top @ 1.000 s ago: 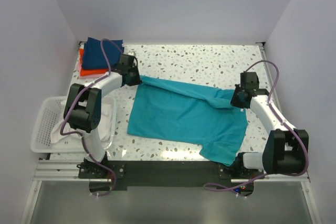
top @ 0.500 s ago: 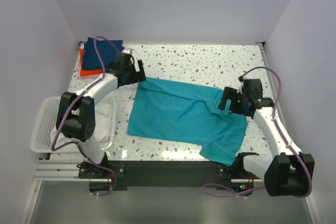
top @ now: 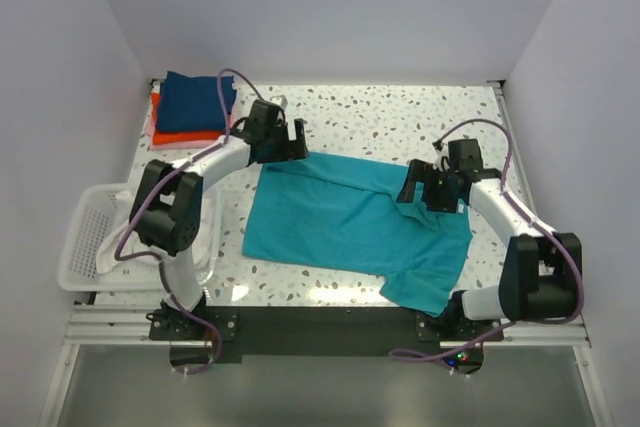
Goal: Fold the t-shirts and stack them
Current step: Fold the tshirt
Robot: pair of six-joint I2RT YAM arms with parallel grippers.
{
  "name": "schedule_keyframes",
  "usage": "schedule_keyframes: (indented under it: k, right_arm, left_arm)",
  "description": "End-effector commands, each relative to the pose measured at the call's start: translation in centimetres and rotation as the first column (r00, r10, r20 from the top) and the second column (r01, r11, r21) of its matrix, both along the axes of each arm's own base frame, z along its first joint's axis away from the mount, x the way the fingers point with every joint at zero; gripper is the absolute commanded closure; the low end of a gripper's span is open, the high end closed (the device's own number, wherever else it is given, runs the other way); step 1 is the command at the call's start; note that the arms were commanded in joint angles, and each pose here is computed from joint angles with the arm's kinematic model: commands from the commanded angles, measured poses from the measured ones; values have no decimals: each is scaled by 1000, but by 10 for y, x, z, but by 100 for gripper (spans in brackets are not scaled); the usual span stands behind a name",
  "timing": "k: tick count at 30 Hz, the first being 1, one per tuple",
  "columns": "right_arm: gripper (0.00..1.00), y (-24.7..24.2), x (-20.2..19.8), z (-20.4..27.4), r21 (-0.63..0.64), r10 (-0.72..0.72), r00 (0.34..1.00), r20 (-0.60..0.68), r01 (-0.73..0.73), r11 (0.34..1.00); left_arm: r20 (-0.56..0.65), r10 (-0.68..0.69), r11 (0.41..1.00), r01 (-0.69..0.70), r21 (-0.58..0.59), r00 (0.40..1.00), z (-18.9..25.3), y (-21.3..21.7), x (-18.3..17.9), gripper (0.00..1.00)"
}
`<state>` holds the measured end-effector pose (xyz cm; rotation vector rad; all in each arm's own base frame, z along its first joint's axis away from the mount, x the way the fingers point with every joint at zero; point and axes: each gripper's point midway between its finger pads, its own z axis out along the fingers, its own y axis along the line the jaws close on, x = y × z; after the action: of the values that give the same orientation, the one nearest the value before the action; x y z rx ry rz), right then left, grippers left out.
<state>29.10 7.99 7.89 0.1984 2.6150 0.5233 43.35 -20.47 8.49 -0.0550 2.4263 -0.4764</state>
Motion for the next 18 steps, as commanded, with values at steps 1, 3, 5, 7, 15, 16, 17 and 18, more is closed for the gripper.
schedule_keyframes:
  k: [1,3,5,7,15,16,17,18]
  right_arm:
    - [1,1,11,-7,8,-24,1000,-1,24,1000]
    - [1,-7,2,-27,-35,-58,997,-55,56,998]
    - [1,-17,-8,-39,-84,-95,990,-101,86,993]
    - [1,-31,-16,-50,-150,-155,978,-138,134,980]
    - [1,-60,-27,-55,-265,-265,949,-171,215,940]
    - [1,-60,-28,-54,-266,-266,948,-172,215,940]
    - [1,-61,-27,-52,-267,-262,950,-167,213,940]
    - [1,-60,-26,-49,-261,-256,953,-160,209,942]
  left_arm:
    - [-45,-12,1000,11,-29,999,-18,-10,4,0]
    - [-81,7,1000,-8,-6,997,-35,-5,-1,0]
    - [-105,34,999,-32,14,994,-44,4,-5,0]
    - [-124,81,996,-76,38,989,-53,23,-9,0]
    - [-130,167,985,-160,67,977,-49,66,-14,0]
    - [-124,163,986,-156,62,979,-46,65,-14,0]
    - [-107,161,986,-156,55,981,-38,65,-13,0]
    - [-97,151,988,-147,47,984,-33,63,-11,0]
